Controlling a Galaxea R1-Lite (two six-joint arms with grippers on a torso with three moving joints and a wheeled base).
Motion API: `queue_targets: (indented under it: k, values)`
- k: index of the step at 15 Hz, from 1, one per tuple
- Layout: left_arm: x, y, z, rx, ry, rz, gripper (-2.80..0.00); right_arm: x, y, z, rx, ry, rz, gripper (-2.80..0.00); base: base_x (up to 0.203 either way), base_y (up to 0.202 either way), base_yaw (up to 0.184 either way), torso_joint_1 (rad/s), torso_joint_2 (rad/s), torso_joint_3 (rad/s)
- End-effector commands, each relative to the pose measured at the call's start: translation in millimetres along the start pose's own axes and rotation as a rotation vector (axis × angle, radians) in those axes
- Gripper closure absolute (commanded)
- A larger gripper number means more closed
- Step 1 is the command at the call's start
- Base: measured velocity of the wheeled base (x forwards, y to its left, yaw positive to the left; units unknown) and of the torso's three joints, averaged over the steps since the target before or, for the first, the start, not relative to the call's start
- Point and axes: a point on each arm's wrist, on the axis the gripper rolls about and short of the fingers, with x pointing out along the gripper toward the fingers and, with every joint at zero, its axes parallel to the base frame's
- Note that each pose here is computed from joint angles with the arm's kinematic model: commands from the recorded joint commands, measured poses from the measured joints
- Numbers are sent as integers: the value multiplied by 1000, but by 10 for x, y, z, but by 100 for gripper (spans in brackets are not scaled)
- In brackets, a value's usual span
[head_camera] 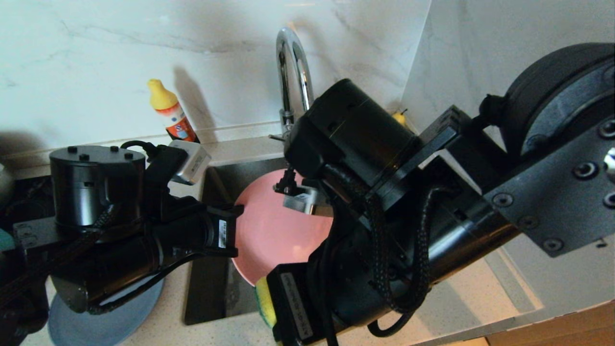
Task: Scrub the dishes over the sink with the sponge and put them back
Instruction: Wipe the plate
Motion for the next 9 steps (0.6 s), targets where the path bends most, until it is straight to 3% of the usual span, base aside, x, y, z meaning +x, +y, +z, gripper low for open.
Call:
queue_targets:
  k: [1,4,6,9]
  values:
    - [27,1,-11,1,5,16,0,245,70,-69,-16,65,-13,0,0,0,0,0,0,0]
    - [41,4,5,1,0,55,0,536,37,-84,-8,106,-75,0,0,0,0,0,0,0]
    - [28,7,2,-1,0,55,0,637,6,-49,-11,48,-151,0,0,0,0,0,0,0]
    - [28,8,-14,-12,5,54,0,614,12,-22,-3,19,-151,0,0,0,0,0,0,0]
